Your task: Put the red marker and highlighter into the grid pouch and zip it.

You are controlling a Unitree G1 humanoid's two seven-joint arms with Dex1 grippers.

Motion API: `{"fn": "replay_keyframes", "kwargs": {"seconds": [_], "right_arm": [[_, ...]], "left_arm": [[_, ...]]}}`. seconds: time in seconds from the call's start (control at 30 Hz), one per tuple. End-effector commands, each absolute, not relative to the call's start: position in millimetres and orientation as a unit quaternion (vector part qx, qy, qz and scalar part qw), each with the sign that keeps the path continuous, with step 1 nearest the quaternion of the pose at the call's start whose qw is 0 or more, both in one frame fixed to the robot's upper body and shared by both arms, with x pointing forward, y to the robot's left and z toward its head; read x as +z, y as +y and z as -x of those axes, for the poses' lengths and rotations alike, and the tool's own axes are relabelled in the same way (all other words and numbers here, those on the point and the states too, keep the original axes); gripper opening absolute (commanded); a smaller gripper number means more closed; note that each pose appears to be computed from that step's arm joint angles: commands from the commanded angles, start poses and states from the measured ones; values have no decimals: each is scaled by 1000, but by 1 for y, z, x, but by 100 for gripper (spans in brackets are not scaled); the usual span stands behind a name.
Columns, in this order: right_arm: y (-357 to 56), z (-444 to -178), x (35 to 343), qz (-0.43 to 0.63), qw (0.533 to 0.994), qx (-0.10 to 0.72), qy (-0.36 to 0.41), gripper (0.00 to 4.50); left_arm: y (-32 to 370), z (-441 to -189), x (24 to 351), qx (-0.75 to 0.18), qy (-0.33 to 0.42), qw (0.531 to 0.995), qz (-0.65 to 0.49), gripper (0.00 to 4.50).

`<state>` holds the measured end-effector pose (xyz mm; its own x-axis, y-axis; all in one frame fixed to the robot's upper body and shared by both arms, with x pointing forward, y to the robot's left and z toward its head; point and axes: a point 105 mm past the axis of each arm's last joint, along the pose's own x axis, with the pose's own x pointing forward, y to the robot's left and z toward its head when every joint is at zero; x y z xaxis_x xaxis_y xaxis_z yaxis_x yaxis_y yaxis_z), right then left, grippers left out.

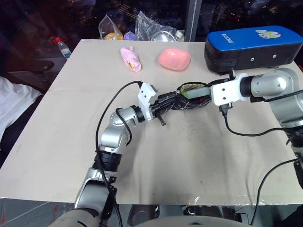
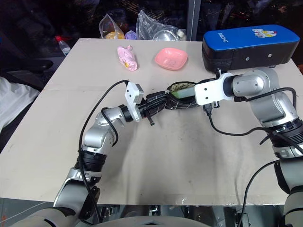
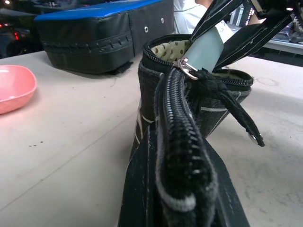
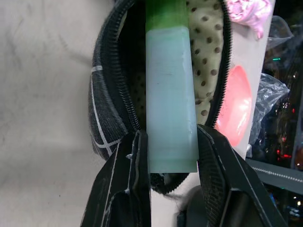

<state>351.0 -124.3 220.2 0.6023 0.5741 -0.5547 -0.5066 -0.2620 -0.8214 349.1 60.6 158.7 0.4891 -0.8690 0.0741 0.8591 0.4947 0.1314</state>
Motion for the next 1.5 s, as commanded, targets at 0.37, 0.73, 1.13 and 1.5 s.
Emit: {"fn": "replay_keyframes", "kwargs": {"seconds": [0.37,0.73,1.13,1.5], "right_arm": [[-88,-336,216,644,590,483,-61,77],[-90,-331,229,576,645,500,-39,400],[-121,-325,289,407,782,471,-33,434],[-103,-317,273,242,855,457,-39,434]], "left_arm": [[32,-334,176,-544,-107,832,-39,0],[34,-336,173,-536,-101,837,-38,0],[42,-347,181,-493,-132,858,-47,0],[58,-365,211,-422,-197,884,-49,0]]}}
